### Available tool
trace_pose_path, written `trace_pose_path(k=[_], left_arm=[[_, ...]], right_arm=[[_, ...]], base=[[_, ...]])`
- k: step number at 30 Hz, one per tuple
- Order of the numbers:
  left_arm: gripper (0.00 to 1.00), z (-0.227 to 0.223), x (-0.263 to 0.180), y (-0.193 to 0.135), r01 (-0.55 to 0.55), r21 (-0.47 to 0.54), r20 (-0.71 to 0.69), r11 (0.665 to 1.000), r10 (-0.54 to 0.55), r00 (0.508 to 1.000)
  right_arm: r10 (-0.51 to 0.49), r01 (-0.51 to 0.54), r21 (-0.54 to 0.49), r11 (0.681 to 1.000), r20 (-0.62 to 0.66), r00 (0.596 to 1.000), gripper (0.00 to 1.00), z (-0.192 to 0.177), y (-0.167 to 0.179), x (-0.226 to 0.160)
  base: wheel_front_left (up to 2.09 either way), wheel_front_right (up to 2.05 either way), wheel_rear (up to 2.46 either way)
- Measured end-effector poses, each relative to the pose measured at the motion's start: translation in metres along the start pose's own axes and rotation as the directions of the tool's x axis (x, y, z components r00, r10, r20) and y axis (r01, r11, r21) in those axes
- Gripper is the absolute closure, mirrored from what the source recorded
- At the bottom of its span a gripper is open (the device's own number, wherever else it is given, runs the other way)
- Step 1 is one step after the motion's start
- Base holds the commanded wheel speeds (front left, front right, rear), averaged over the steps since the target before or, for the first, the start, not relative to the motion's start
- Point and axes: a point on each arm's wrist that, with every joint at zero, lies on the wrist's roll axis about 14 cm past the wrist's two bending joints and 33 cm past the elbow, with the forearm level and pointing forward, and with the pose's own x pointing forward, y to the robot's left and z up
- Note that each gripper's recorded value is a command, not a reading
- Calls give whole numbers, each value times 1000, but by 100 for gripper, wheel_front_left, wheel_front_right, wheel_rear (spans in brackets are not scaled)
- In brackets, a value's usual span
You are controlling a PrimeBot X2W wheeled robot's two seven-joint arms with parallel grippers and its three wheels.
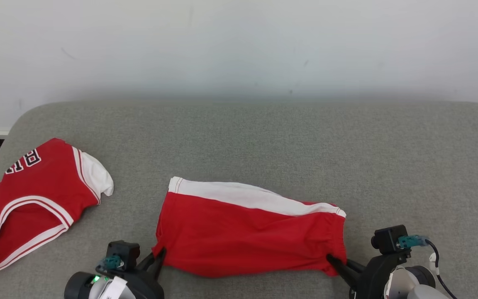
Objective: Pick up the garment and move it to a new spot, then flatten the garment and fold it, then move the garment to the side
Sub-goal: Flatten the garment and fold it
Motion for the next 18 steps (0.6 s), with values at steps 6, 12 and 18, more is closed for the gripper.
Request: trace_pose_path(k=[6,12,18], left_arm=[[100,-5,-8,1,-15,-20,5,1000,15,1000],[100,-2,-6,-2,-8,-22,14,1000,8,1000],[0,-5,-7,-6,-8,-30,14,1000,8,1000]], right_arm=[[14,-15,-7,1000,-39,999,100,-6,5,-1],[13,-12,18,1000,-69,998,100,-16,4,-5],[11,-8,49,999,-66,998,0,-14,4,-8]], base=[[0,0,0],[0,0,0],[0,0,0]])
